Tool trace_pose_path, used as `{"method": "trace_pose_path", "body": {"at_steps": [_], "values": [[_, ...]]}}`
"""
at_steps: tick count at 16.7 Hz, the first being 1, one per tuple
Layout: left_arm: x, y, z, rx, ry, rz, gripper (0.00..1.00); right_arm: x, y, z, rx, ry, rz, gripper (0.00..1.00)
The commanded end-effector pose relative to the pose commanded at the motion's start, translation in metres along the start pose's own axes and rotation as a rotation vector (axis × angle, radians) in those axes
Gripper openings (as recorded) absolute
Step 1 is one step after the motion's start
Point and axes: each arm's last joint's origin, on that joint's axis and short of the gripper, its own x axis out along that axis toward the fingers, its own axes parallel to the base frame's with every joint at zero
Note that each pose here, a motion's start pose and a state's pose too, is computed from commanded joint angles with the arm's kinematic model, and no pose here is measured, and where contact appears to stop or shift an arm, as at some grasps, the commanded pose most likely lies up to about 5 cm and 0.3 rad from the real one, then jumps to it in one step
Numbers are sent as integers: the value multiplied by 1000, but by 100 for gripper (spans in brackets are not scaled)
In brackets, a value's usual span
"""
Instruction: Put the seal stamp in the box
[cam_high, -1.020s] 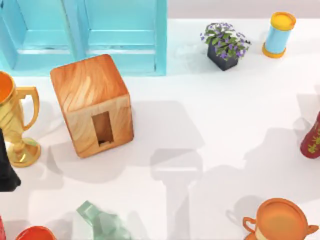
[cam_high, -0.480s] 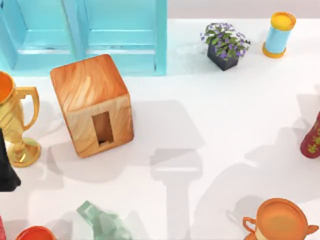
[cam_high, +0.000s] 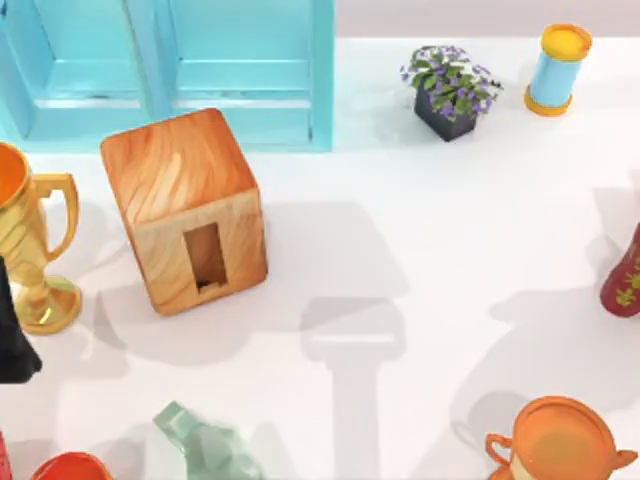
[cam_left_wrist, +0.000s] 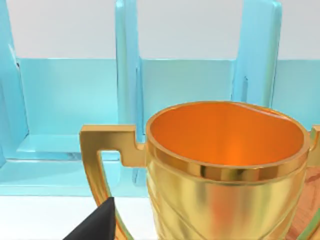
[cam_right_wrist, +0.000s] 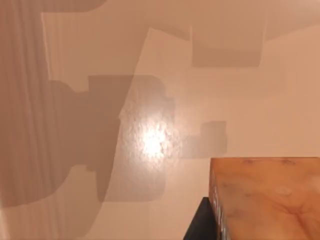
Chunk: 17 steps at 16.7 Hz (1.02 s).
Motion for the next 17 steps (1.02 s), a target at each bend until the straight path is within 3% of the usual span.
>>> {"method": "trace_pose_path", "body": {"at_steps": [1, 14, 17], "values": [[0, 0, 0, 0, 0, 0, 100, 0, 0, 0, 0, 0, 0, 0], [0, 0, 0, 0, 0, 0, 100, 0, 0, 0, 0, 0, 0, 98], [0, 0, 0, 0, 0, 0, 100, 0, 0, 0, 0, 0, 0, 100]]}}
